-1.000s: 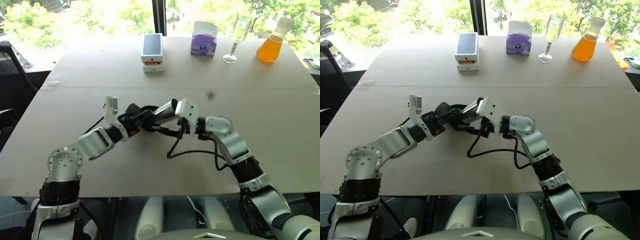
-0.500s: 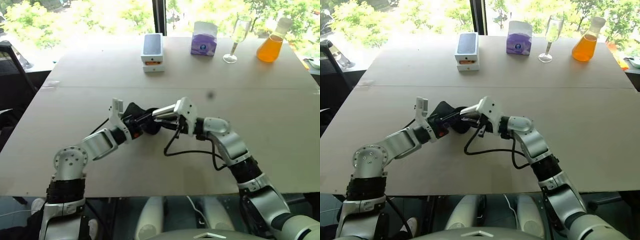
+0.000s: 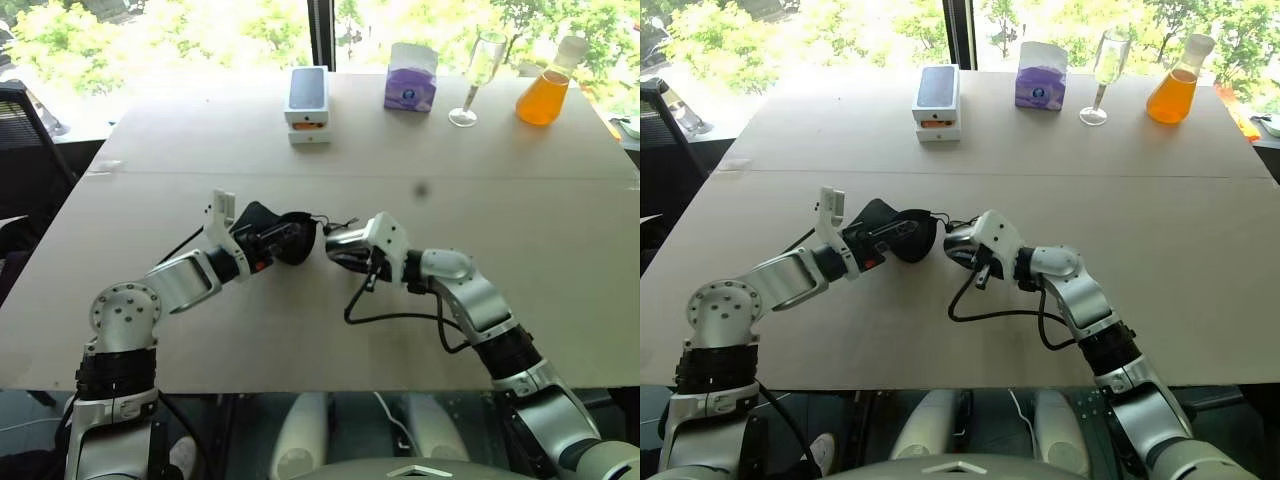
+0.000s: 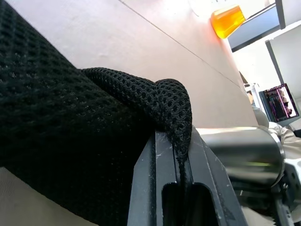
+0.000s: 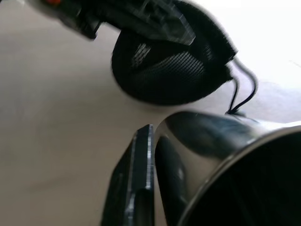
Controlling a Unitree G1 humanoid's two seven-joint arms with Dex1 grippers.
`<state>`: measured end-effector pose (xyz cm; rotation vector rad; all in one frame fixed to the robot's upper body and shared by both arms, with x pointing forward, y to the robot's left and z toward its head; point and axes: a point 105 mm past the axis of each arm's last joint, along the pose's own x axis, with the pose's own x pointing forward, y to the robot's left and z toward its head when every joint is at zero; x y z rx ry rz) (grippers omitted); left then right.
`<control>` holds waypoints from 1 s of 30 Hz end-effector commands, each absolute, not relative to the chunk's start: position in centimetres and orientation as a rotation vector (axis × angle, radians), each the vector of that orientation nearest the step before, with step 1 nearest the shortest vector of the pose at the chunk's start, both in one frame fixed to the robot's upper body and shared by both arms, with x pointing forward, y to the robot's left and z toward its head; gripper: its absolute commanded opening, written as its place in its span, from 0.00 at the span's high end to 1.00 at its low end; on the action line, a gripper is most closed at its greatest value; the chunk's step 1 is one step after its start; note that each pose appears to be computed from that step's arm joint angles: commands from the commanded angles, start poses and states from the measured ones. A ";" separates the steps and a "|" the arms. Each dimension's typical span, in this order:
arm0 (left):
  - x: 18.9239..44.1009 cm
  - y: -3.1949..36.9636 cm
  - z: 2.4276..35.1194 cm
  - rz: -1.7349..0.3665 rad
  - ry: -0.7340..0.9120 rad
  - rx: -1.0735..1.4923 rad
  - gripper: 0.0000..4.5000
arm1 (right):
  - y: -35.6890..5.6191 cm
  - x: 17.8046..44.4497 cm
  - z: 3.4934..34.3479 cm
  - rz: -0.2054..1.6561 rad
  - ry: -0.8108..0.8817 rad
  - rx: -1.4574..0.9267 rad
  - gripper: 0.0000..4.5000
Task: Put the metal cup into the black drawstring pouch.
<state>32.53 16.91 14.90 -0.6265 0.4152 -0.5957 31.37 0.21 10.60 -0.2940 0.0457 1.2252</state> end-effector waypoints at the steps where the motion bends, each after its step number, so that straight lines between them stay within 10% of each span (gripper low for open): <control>1: 32.6 17.0 16.0 -0.618 0.378 -0.624 1.00 | -0.1 31.3 11.9 1.193 0.008 -0.302 0.61; 30: 32.5 16.2 16.0 -0.663 0.409 -0.616 1.00 | -6.2 29.9 12.5 1.024 0.082 -0.220 0.61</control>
